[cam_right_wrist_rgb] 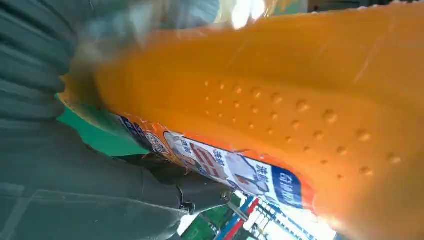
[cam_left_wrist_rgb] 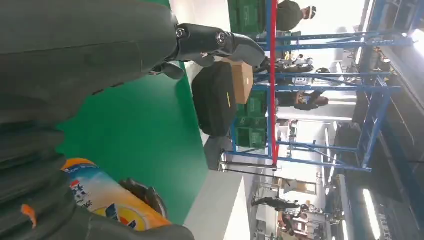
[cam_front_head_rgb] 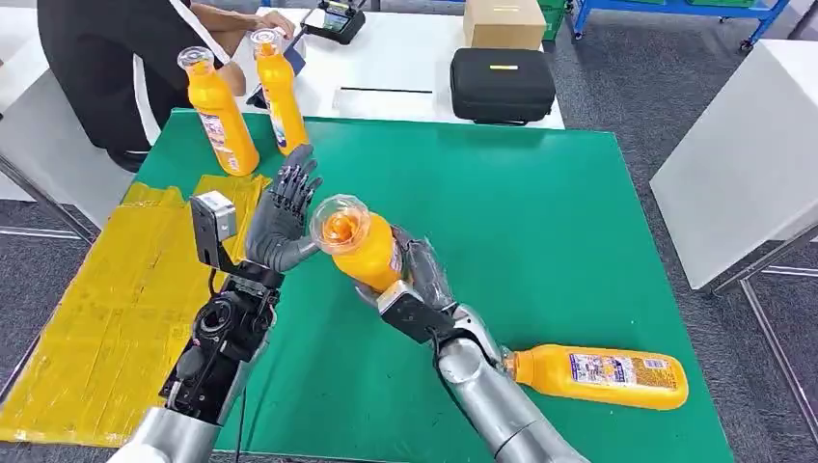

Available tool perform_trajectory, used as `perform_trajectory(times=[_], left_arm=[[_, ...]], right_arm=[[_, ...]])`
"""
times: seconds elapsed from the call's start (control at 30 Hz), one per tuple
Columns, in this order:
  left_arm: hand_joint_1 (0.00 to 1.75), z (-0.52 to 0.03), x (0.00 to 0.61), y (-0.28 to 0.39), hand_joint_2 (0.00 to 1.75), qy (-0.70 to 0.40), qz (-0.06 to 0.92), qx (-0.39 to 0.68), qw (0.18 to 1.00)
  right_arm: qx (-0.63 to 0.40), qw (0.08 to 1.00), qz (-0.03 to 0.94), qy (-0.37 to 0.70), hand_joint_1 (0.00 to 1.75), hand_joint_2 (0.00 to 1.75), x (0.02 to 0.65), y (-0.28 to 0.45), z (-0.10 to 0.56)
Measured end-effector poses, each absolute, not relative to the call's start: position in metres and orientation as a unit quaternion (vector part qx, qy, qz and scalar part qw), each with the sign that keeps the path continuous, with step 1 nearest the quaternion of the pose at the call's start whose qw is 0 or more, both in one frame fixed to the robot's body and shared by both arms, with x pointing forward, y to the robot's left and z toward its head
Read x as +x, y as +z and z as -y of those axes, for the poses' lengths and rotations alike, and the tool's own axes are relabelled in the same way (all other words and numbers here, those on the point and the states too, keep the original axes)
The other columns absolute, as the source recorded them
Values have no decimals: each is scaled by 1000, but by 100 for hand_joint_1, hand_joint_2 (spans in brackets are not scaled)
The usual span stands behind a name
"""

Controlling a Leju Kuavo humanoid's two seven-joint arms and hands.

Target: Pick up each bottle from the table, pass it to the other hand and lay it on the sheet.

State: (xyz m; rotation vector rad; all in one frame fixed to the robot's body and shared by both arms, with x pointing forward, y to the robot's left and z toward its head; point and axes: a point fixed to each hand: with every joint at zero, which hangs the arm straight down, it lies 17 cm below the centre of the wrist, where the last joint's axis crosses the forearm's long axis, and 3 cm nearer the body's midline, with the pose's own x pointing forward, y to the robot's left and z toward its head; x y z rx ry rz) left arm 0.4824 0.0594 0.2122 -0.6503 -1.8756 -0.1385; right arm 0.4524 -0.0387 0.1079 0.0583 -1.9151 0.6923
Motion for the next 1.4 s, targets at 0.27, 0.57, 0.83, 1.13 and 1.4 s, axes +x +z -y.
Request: perform_trajectory(times=[0.27,0.57,0.83,1.13,1.4], left_arm=[[0,-61,478,206,175,-51,788,-278,547],[0,-61,477,202,175,-49,786,-278,551],[0,-61,476,203,175,-50,786,-279,549],[0,-44,470,212,175,-65,787,-298,537],[0,-32,468,219,175,-71,786,-309,530]], right_arm=[[5,528,817,230,175,175,471,124,68],[-39,535,833,136,175,175,499,145,125],[-59,537,837,85,175,175,510,152,154],[-101,541,821,151,175,175,520,142,126],[-89,557,805,186,175,175,513,121,100]])
